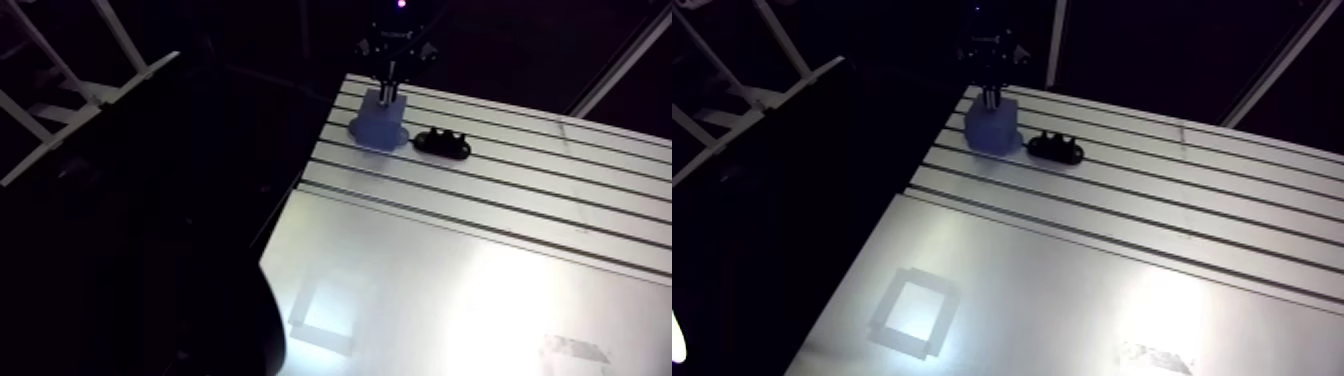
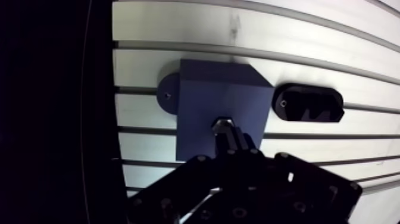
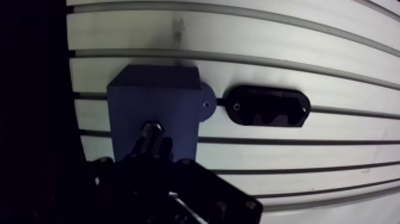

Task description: Pick up the M10 bolt and insert it into the hex recess until seated.

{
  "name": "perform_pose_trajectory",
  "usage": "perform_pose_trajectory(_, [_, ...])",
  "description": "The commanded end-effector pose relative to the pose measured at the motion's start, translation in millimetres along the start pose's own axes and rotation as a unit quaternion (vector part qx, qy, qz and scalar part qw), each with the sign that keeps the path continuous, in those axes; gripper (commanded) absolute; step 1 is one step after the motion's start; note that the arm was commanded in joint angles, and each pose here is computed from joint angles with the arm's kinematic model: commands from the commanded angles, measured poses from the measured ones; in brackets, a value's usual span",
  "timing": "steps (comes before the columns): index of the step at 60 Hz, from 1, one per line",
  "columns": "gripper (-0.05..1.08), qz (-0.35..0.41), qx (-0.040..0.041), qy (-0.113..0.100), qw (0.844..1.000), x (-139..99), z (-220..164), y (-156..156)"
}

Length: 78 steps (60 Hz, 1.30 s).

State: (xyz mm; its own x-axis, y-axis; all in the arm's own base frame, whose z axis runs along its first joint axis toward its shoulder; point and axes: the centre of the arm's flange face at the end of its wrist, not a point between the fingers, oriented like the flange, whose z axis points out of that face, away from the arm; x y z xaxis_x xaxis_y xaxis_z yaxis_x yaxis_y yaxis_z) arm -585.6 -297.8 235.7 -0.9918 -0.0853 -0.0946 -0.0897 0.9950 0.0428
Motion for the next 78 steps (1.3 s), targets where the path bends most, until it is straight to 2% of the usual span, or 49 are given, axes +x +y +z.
perform_pose_trajectory(1, [1.07, 0.0, -0.0003, 0.0, 1.0, 0.1, 0.7, -0.1])
perform_pose_trajectory(78, [1.07, -0.009, -0.0012, -0.004, 1.0, 0.3, 6.3, -3.2])
